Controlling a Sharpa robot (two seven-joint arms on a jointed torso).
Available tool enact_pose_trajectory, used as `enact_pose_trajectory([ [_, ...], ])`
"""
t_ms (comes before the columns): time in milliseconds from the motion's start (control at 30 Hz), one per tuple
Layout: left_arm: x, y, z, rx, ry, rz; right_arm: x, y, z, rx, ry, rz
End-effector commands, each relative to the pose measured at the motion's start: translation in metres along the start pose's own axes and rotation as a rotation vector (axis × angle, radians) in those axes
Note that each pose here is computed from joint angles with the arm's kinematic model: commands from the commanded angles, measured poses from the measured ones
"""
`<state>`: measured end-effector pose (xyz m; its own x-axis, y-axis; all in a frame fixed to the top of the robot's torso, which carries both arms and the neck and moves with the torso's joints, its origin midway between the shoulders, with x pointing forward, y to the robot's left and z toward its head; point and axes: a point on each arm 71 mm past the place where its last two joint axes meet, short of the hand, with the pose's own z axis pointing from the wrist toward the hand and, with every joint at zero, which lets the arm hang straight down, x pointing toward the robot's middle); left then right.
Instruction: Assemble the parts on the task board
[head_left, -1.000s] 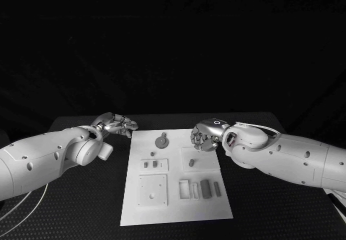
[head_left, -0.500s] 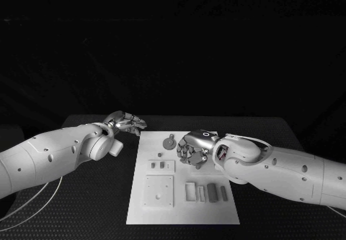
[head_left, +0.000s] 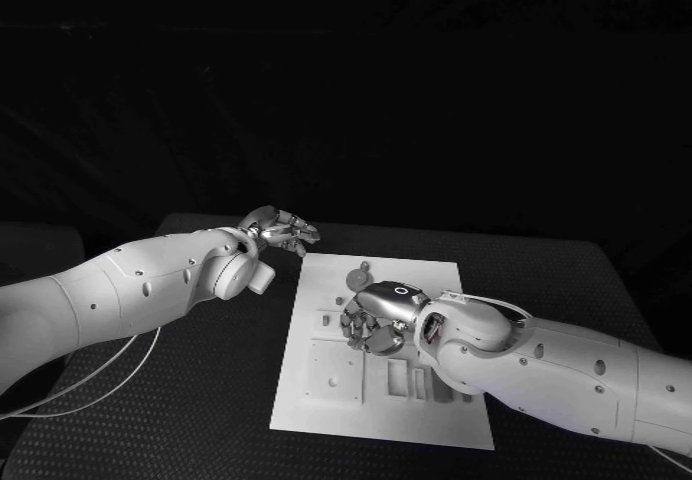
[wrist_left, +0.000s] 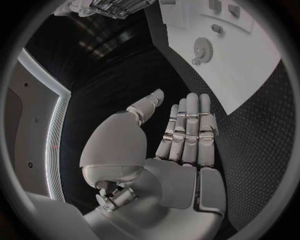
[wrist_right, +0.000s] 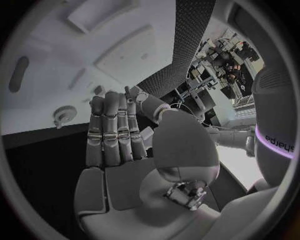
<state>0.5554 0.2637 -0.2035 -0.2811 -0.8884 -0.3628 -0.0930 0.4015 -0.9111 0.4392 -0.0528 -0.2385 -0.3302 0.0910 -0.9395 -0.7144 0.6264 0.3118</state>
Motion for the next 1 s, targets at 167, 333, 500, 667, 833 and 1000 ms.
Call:
enact_pose_trajectory([
  [167,0.0021,-0.0041,0.0008,0.028,-0.004,0.006,0.015,0.007,0.004,-0.026,0.020,-0.038],
  [333,0.0025,-0.0042,0.0008,0.028,-0.002,0.005,0.021,0.006,0.005,-0.025,0.030,-0.052],
  [500,0.0021,-0.0039,0.0004,0.027,-0.001,0.005,0.024,0.004,0.005,-0.021,0.036,-0.058],
  [667,0.0022,-0.0040,0.0002,0.028,0.000,0.005,0.027,0.002,0.005,-0.016,0.044,-0.067],
  [833,0.0023,-0.0039,-0.0004,0.027,0.001,0.004,0.031,0.000,0.004,-0.010,0.053,-0.069],
  [1000,0.0025,-0.0042,-0.0004,0.027,0.000,0.005,0.033,-0.003,0.005,-0.002,0.055,-0.071],
])
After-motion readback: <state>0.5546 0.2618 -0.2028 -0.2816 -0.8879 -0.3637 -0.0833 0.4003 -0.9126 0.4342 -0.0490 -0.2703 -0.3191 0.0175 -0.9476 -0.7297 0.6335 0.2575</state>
